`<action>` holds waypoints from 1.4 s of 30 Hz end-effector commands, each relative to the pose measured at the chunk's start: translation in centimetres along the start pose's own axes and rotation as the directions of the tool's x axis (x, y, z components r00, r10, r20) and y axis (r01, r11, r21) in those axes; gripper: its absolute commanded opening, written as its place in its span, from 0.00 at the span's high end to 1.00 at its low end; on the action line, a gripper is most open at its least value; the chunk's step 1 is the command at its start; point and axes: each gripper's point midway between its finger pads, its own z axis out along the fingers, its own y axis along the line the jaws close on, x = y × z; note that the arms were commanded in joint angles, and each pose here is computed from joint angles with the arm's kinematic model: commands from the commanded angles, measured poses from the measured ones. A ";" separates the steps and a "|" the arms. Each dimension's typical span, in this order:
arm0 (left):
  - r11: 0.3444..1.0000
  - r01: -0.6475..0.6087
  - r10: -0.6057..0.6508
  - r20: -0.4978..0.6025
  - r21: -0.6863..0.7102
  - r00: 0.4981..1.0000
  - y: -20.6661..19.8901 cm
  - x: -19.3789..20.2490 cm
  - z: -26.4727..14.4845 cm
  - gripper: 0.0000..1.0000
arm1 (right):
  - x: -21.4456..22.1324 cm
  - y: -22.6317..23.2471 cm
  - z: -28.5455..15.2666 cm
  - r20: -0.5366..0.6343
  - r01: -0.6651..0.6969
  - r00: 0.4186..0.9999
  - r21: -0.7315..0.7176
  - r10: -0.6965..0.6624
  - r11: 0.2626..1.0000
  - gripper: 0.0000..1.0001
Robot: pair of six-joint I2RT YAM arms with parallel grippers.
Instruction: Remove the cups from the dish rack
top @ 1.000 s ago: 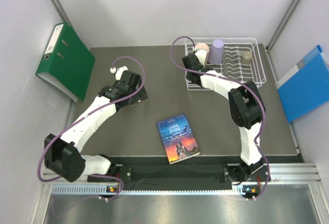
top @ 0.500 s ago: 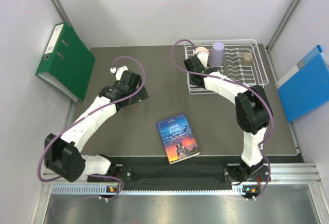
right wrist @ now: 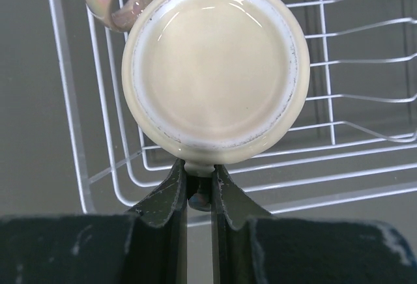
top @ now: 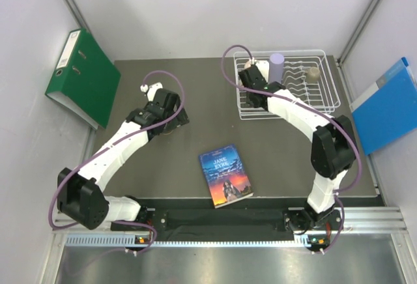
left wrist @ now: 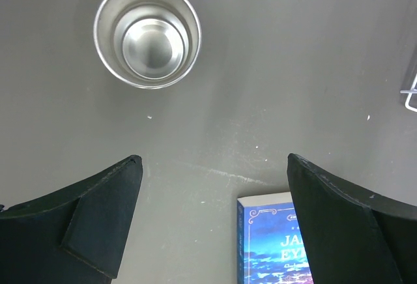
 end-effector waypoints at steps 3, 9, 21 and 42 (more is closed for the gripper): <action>0.997 0.037 -0.040 0.032 0.074 0.999 -2.4 -1.6 0.1 0.04 | -9.1 -1.2 -6.8 0.227 -0.134 0.961 -0.116 0.158 0.984 1.00; 0.992 0.042 -0.046 0.031 0.119 0.998 -3.7 -2.0 0.3 0.04 | -11.5 -2.2 -10.7 0.244 -0.229 0.915 -0.343 0.322 0.911 1.00; 0.835 0.083 -0.155 0.089 0.544 0.984 -12.6 -6.5 -3.9 0.02 | -12.9 -1.6 -18.8 0.132 -0.183 0.837 -0.847 0.531 0.499 1.00; 0.251 0.341 -0.368 -0.237 0.906 0.899 -19.2 -9.1 -9.3 0.03 | -10.4 -1.0 -25.2 -0.163 -0.154 0.754 -0.986 0.636 -0.070 1.00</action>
